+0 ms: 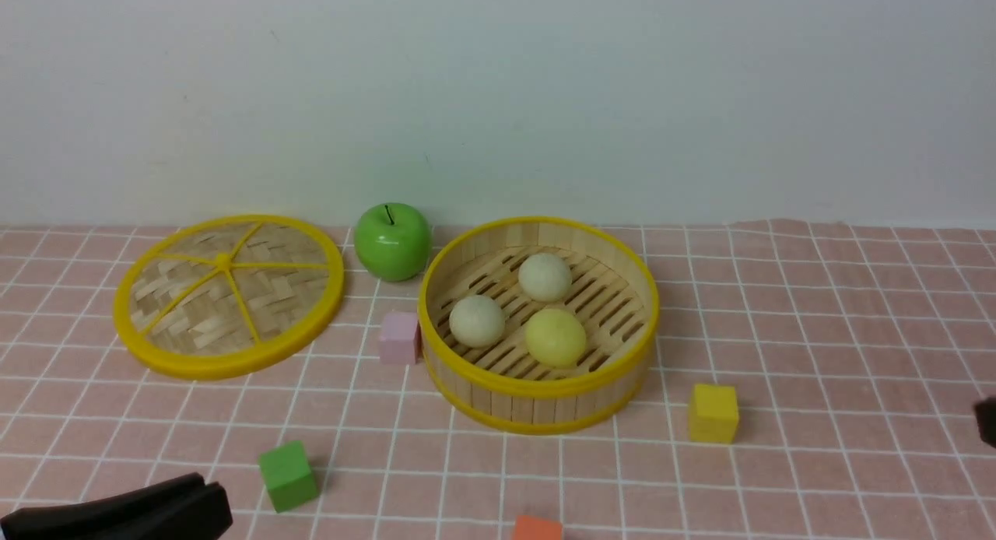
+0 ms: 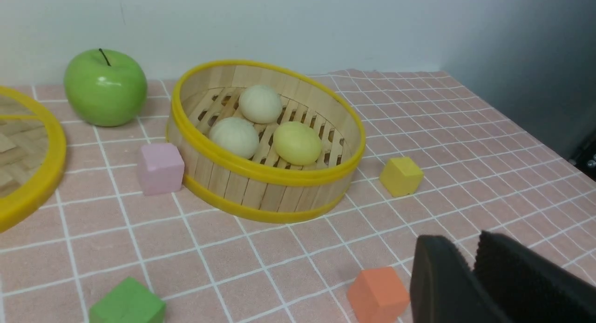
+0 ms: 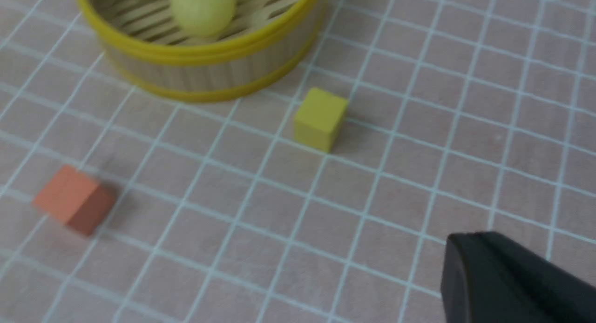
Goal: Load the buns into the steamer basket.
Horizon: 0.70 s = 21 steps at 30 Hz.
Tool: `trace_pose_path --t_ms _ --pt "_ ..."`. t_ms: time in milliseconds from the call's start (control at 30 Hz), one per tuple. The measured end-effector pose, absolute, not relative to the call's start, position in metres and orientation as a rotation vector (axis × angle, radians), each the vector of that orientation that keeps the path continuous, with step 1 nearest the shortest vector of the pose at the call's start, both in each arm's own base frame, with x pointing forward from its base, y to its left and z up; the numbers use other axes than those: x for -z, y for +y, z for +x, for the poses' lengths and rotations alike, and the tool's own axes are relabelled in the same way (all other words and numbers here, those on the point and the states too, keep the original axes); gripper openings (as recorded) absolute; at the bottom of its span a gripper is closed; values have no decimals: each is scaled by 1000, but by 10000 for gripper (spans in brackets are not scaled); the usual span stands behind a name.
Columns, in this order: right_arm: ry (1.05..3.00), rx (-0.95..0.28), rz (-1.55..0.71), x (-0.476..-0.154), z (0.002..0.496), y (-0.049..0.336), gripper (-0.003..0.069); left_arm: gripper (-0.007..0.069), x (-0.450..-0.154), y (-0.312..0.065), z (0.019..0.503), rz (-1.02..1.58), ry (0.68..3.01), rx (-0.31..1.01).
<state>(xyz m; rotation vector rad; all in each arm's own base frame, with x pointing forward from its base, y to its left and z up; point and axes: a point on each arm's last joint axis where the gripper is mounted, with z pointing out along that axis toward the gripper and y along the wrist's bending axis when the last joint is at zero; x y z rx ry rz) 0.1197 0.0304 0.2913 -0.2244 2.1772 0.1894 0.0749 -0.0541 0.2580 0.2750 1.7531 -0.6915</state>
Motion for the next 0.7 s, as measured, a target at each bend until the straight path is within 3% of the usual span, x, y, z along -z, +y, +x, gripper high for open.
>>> trace_pose_path --t_ms 267,700 --pt "1892 -73 -11 -178 61 4 0 144 -258 -54 75 275 1754 692" --pt "1866 -71 23 -174 52 3 -13 154 -256 -55 76 280 1774 689"
